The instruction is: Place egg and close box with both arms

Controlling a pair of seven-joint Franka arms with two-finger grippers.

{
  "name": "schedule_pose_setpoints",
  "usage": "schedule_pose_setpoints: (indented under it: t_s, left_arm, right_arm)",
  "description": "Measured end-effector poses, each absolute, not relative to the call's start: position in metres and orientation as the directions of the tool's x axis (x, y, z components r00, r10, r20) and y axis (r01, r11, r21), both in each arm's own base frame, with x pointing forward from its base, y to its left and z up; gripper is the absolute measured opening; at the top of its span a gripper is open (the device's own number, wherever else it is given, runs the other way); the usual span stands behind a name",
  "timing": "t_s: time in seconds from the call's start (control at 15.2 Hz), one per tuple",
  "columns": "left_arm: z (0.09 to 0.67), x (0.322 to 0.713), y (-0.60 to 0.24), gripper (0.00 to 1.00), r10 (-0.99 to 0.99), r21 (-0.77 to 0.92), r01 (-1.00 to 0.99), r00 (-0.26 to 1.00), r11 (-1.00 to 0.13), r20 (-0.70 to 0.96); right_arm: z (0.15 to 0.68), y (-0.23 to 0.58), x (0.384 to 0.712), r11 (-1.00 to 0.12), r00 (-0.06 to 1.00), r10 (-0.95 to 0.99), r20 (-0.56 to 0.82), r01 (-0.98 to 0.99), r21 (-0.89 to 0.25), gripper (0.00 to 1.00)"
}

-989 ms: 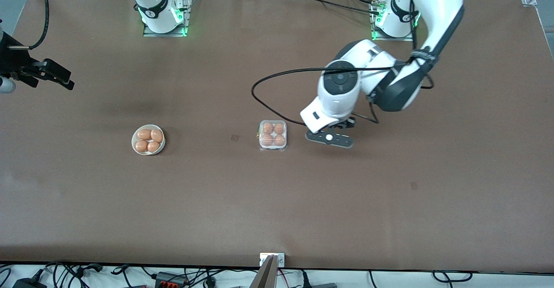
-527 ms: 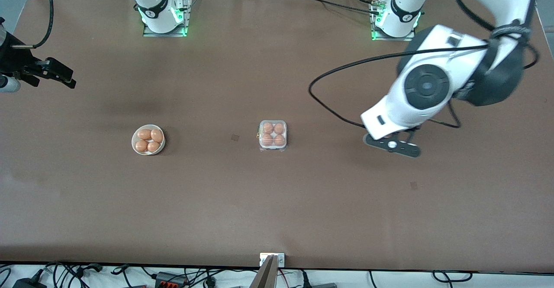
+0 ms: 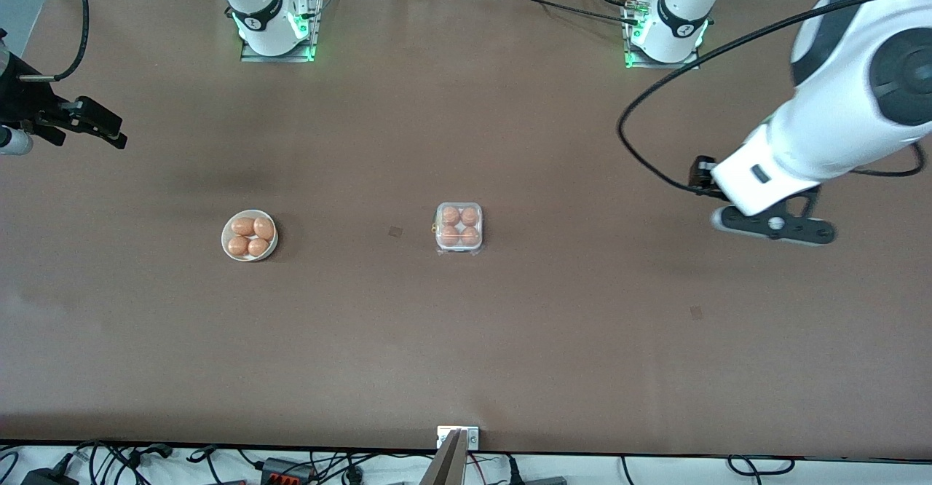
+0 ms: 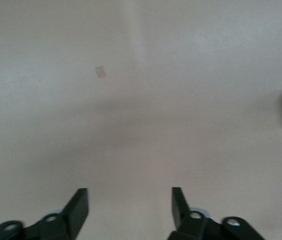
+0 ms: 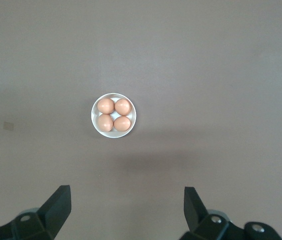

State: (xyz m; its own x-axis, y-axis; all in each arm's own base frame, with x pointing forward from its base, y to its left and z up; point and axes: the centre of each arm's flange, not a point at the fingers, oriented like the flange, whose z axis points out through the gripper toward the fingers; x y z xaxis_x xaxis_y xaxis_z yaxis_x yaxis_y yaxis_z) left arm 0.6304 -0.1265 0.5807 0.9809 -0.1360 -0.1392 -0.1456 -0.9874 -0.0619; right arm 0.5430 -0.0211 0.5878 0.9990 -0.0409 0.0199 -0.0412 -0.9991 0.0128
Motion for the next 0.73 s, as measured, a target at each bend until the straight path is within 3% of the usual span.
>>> schedule_pose_setpoints:
  t_s: [0.13,0.53,0.73]
  left_arm:
    - [0.587,0.633,-0.098,0.99,-0.091,-0.033,-0.096,0.986,-0.995,-0.137]
    - [0.581,0.630,-0.065,1.00,-0.048,0.085,-0.032,0.980,-0.996,-0.191]
    - [0.582,0.615,-0.045,1.00,-0.034,0.063,-0.023,0.983,-0.998,-0.182]
  right_arm:
    - [0.588,-0.021,0.543,-0.999,0.999,-0.041,0.020,-0.042,0.013,1.00]
    - [0.588,-0.022,0.543,-0.999,0.999,-0.043,0.021,-0.043,0.013,1.00]
    - [0.588,-0.024,0.543,-0.999,0.999,-0.047,0.020,-0.047,0.013,1.00]
